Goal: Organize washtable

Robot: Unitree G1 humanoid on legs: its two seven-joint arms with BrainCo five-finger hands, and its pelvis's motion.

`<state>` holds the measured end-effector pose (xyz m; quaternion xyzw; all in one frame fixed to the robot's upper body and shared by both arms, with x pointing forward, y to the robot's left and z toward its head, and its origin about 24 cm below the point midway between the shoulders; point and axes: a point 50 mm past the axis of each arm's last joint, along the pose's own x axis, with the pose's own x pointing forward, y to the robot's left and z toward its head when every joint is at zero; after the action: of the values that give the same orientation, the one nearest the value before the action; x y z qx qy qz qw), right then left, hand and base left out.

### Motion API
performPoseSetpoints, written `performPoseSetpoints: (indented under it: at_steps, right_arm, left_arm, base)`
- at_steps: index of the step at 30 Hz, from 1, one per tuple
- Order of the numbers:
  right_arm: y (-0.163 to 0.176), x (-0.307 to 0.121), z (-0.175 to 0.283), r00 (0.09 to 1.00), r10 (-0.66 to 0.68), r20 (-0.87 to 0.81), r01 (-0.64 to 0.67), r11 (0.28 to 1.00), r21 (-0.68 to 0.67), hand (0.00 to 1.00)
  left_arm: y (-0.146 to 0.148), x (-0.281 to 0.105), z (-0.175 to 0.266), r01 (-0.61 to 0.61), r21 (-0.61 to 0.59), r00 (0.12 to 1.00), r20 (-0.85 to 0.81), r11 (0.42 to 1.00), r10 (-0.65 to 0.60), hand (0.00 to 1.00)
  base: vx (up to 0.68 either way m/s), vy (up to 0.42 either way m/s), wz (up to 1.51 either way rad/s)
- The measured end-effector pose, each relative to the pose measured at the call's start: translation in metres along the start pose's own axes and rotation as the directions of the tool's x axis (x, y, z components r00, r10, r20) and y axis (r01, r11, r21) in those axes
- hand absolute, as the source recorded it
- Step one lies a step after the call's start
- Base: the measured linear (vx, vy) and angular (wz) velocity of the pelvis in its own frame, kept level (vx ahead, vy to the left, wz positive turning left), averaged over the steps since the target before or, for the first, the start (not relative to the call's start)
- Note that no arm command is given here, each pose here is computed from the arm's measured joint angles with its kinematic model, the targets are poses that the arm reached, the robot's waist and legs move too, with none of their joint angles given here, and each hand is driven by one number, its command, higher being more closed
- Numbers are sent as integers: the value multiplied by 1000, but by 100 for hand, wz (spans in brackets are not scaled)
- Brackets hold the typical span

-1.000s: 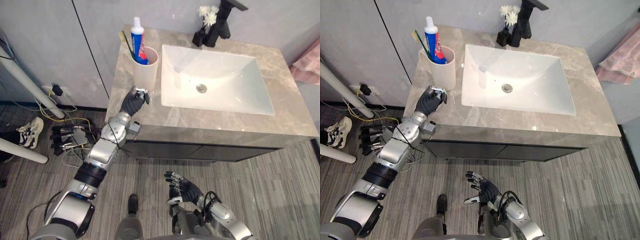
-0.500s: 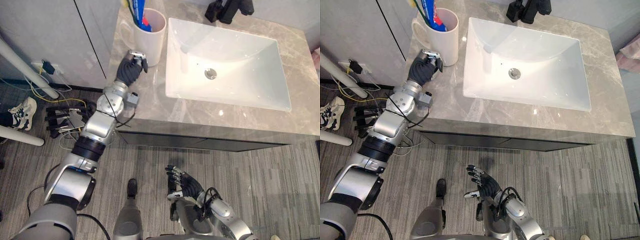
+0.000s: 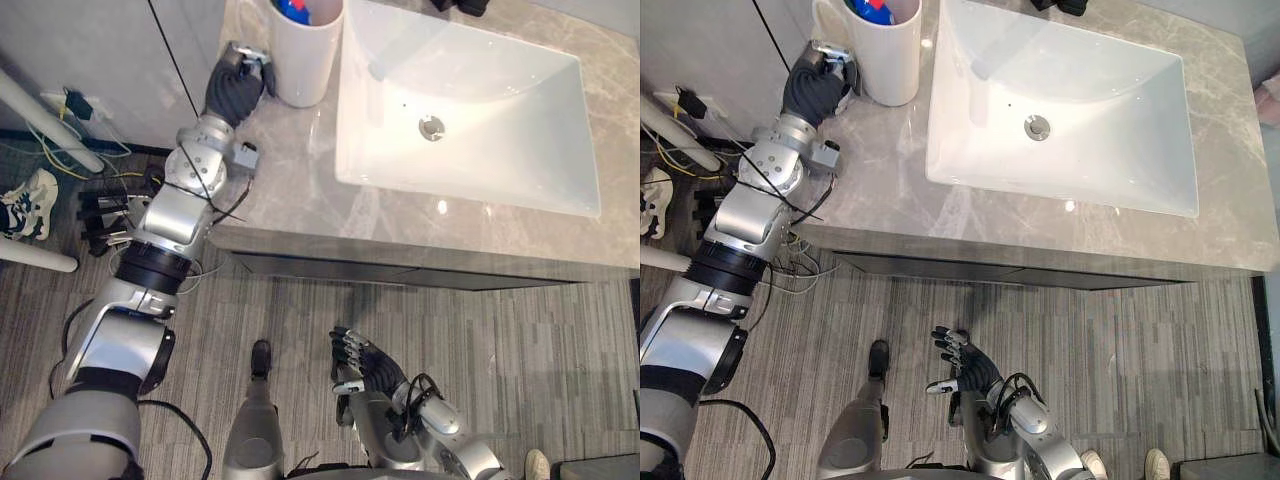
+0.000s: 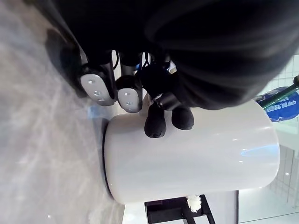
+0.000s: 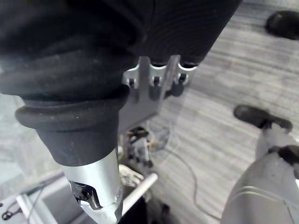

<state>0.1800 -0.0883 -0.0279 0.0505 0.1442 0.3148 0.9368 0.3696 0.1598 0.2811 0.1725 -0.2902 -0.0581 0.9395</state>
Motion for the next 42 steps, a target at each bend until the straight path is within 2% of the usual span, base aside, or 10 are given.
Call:
performPoseSetpoints:
  at_steps: [21, 24, 29, 34, 42]
  right_arm:
    - [1, -2, -2, 1000, 1, -4, -1, 1000, 3, 0]
    - [2, -1, -2, 1000, 6, -5, -6, 1000, 5, 0]
    - [2, -1, -3, 1000, 14, -14, -14, 1000, 1, 0]
    - [-2, -4, -11, 998, 21, -57, -22, 1000, -5, 0]
    - [1, -6, -25, 991, 39, -126, -39, 999, 2, 0]
  left_arm:
    - [19, 13, -1, -86, -22, 995, -44, 996, 85, 100]
    - [16, 4, -7, -67, -21, 997, -49, 998, 65, 100]
    - [-15, -41, -31, 87, -75, 993, -79, 993, -93, 100]
    - [-33, -67, -61, 118, -110, 974, -180, 987, -136, 100]
    - [-38, -78, -82, 100, -133, 955, -266, 986, -133, 100]
  base:
    - [-6, -5, -2]
    - [0, 0, 0]
    - [18, -1, 6]
    - [27, 6, 2]
    - [-40, 5, 3]
